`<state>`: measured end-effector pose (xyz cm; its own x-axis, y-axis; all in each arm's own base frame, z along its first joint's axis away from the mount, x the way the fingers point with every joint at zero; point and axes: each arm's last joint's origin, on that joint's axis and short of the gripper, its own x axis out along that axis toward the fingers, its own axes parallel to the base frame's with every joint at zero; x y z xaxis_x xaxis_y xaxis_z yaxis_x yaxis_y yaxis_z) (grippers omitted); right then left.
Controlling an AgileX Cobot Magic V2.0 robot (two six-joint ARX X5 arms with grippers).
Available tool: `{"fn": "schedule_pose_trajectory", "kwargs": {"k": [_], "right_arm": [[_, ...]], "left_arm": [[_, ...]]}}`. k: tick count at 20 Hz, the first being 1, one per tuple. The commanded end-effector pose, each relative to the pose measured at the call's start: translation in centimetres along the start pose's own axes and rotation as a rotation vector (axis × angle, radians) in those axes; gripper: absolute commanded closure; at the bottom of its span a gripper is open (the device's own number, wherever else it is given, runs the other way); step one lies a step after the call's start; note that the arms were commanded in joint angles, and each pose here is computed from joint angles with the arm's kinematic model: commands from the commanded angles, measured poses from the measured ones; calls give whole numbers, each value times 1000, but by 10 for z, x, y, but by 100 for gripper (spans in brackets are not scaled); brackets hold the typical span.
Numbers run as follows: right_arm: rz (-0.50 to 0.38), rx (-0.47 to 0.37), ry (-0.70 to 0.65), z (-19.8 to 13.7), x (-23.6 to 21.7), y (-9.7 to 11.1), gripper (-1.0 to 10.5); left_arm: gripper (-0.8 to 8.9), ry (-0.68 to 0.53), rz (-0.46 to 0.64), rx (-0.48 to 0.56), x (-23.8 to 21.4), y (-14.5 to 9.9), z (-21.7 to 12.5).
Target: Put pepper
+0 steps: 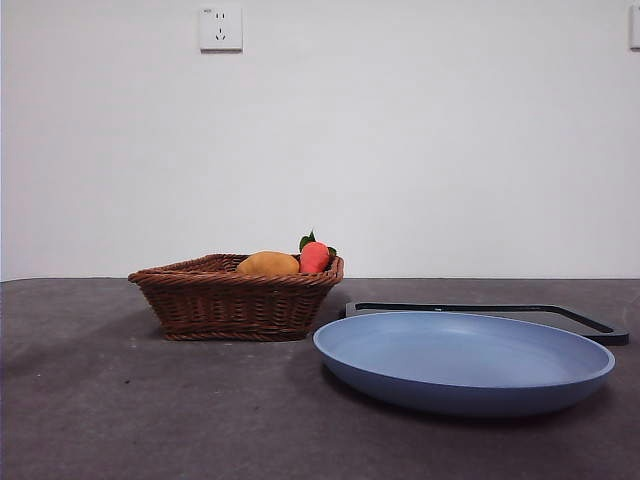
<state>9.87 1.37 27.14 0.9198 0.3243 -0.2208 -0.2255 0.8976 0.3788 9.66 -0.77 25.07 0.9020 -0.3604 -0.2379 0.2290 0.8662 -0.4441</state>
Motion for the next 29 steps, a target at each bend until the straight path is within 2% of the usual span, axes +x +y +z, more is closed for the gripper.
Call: {"fn": "schedule_pose_trajectory", "kwargs": {"k": [1, 4, 8, 13, 15, 16, 17, 18, 19, 20, 25, 29], "right_arm": [[48, -92, 107, 19, 1, 9, 943], [74, -147, 242, 34, 5, 15, 943], [70, -220, 431, 47, 12, 19, 943], [78, -252, 648, 46, 21, 18, 943], [76, -245, 664, 46, 24, 17, 941], [75, -242, 665, 46, 24, 17, 915], [75, -242, 665, 46, 24, 17, 871], [72, -243, 662, 46, 24, 17, 786], [71, -244, 662, 46, 25, 17, 701], [65, -228, 663, 46, 25, 17, 625], [54, -198, 700, 44, 38, 13, 609], [36, -143, 709, 44, 73, 4, 610]], "left_arm": [[807, 81, -66, 90, 2, -8, 17], [807, 181, -137, 165, 7, -13, 29], [807, 314, -190, 171, 12, -16, 37], [806, 428, -191, 171, 19, -14, 38], [802, 435, -189, 167, 20, -14, 38], [760, 435, -188, 167, 20, -14, 38], [677, 435, -186, 167, 20, -14, 38], [546, 435, -181, 168, 20, -13, 38], [473, 434, -180, 166, 20, -13, 38], [447, 436, -178, 156, 20, -13, 38], [449, 436, -183, 153, 20, -14, 38], [449, 436, -184, 152, 20, -14, 38]]}}
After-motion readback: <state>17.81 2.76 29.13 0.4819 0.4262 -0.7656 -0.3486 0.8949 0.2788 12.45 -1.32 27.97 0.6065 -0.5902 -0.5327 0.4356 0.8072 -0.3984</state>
